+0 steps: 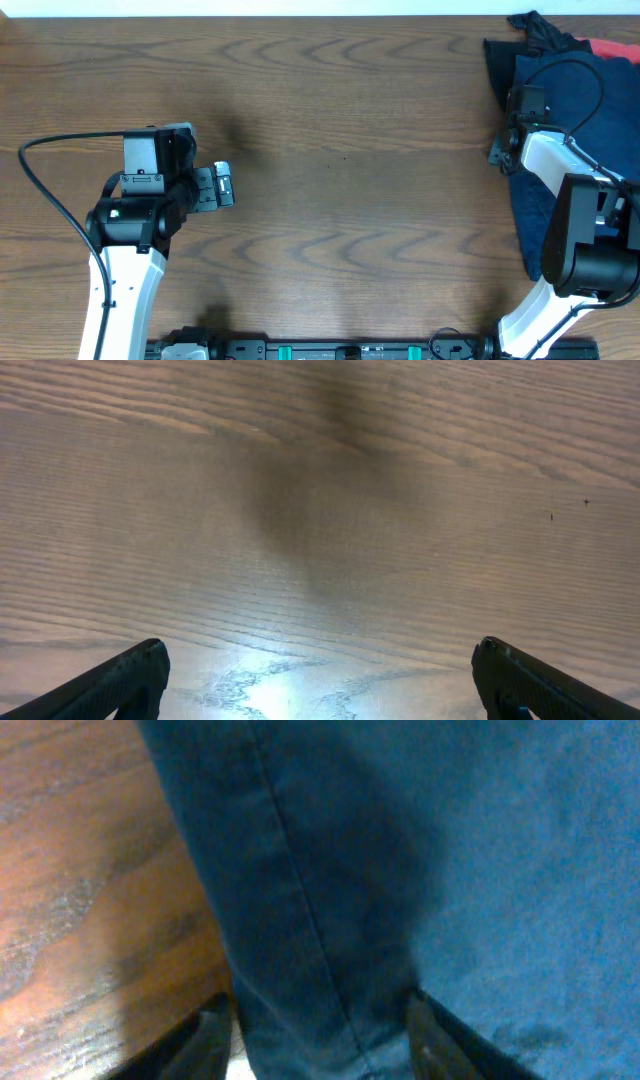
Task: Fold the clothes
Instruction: 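Reach the right gripper to the navy garment pile and grasp the shorts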
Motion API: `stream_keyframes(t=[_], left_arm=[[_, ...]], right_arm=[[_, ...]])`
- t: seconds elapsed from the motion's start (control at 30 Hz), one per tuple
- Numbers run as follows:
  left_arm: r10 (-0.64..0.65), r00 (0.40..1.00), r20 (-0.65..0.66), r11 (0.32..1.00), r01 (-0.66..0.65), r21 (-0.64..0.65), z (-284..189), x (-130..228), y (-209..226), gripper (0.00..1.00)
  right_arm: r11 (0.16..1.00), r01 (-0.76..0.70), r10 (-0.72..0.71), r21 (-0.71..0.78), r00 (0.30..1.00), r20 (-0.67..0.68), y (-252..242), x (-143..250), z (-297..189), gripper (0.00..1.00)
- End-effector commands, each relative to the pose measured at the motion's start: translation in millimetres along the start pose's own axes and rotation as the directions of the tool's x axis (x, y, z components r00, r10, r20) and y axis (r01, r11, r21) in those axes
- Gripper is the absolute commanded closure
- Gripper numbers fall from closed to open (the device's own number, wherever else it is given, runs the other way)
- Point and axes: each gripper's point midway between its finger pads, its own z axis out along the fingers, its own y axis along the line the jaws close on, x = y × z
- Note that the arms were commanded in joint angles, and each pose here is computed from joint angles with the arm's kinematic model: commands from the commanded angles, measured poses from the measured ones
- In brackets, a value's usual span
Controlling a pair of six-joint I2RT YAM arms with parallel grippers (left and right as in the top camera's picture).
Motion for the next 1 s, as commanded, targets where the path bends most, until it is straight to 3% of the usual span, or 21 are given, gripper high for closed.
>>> stream_keyframes(t=[0.0, 0.1, 0.33, 0.43, 0.57, 0.7, 0.9, 0.97], left_arm=[[-0.008, 1.000, 0.019, 1.000, 0.007, 0.011, -4.0, -6.6, -1.6, 0.02], [-0.007, 1.000, 0.019, 1.000, 0.007, 0.011, -4.0, -6.6, -1.7, 0.02], [-0.008, 1.000, 0.020, 1.000, 0.007, 0.011, -4.0, -6.7, -1.5, 0.02], [-0.007, 1.000, 0.027, 1.000, 0.007, 0.012, -4.0, -8.4, -1.8, 0.02], [-0.007, 1.000, 0.030, 1.000, 0.007, 0.012, -4.0, -9.3, -1.9, 0.02], [-0.007, 1.000, 0.030, 1.000, 0.007, 0.013, -4.0, -9.3, -2.0, 0.02], [-0.007, 1.000, 0.030, 1.000, 0.007, 0.012, -4.0, -9.2, -2.0, 0.02], [-0.007, 0.999, 0.031, 1.000, 0.007, 0.012, -4.0, -9.5, -2.0, 0.02]], right_arm=[[0.999, -0.037, 0.037, 0.026, 0.999, 0.006, -5.9, -3.8, 3.0, 0.73], [0.999, -0.037, 0.037, 0.026, 0.999, 0.009, -5.7, -4.6, 2.7, 0.99], [0.998, -0.056, 0.056, 0.002, 0.997, 0.060, -10.9, -27.3, -26.9, 0.99], [0.989, 0.014, 0.003, -0.147, 0.993, 0.117, 6.6, -53.7, -64.1, 0.99], [0.856, 0.230, -0.116, -0.463, 0.958, 0.261, 64.2, -78.7, -141.2, 0.99], [0.694, 0.371, -0.206, -0.617, 0.923, 0.324, 122.8, -57.9, -199.0, 0.99], [0.494, 0.547, -0.426, -0.676, 0.830, 0.360, 213.9, 22.5, -244.5, 0.99], [0.486, 0.585, -0.454, -0.649, 0.804, 0.385, 234.4, 35.2, -249.9, 0.99]])
